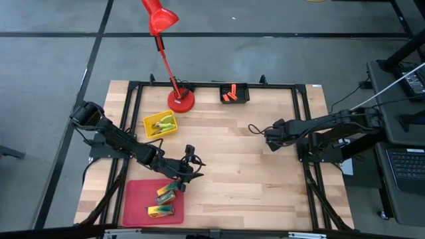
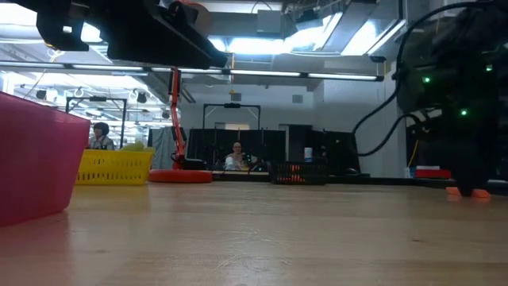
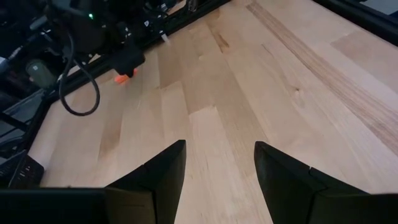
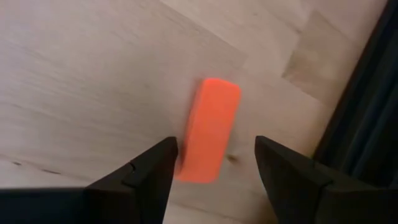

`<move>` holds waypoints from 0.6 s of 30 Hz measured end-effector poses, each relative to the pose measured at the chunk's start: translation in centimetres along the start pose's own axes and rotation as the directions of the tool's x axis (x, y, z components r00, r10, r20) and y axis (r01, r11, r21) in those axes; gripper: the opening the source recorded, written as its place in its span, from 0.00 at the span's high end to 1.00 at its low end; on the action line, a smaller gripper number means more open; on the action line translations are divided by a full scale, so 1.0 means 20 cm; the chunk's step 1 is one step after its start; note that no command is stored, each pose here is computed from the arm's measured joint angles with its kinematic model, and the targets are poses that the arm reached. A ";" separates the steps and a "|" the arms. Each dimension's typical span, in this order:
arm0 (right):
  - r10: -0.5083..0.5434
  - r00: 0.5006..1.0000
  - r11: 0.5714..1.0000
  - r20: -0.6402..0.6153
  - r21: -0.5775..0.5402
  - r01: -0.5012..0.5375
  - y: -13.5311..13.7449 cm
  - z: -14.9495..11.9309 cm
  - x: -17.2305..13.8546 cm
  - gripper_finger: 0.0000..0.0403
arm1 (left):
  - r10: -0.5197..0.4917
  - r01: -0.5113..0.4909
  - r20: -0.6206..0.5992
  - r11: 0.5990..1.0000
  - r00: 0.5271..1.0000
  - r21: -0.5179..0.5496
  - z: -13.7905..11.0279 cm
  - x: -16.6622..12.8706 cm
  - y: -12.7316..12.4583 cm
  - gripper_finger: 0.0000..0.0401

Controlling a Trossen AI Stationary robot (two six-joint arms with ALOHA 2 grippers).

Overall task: Pick & Place School Supplies
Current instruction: Put the eraser into the black bin

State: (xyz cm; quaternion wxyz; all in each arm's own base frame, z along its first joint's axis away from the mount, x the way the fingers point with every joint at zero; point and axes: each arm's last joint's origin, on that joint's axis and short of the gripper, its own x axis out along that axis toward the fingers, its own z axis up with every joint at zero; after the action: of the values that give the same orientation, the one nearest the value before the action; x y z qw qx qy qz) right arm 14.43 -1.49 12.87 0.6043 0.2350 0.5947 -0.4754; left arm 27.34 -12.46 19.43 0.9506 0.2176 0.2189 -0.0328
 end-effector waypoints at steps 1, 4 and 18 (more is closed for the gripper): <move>0.002 1.000 1.000 -0.002 0.004 -0.002 -0.01 0.00 0.01 0.43 | 0.000 0.000 0.001 1.000 1.000 0.005 0.00 0.00 0.00 0.53; 0.010 1.000 1.000 -0.003 0.010 -0.010 -0.01 0.01 0.02 0.43 | 0.000 0.000 0.003 1.000 1.000 0.005 0.00 0.00 0.00 0.53; 0.080 0.997 0.996 -0.003 -0.043 -0.080 0.02 0.02 0.02 0.89 | -0.003 0.003 0.006 1.000 1.000 -0.012 0.00 0.00 0.00 0.53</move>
State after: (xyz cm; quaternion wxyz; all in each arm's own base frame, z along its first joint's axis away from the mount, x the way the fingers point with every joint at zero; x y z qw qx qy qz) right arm 14.89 -1.87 12.44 0.6273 0.2461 0.5953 -0.4377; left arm 27.33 -12.55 19.48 0.9525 0.2114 0.2165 -0.0336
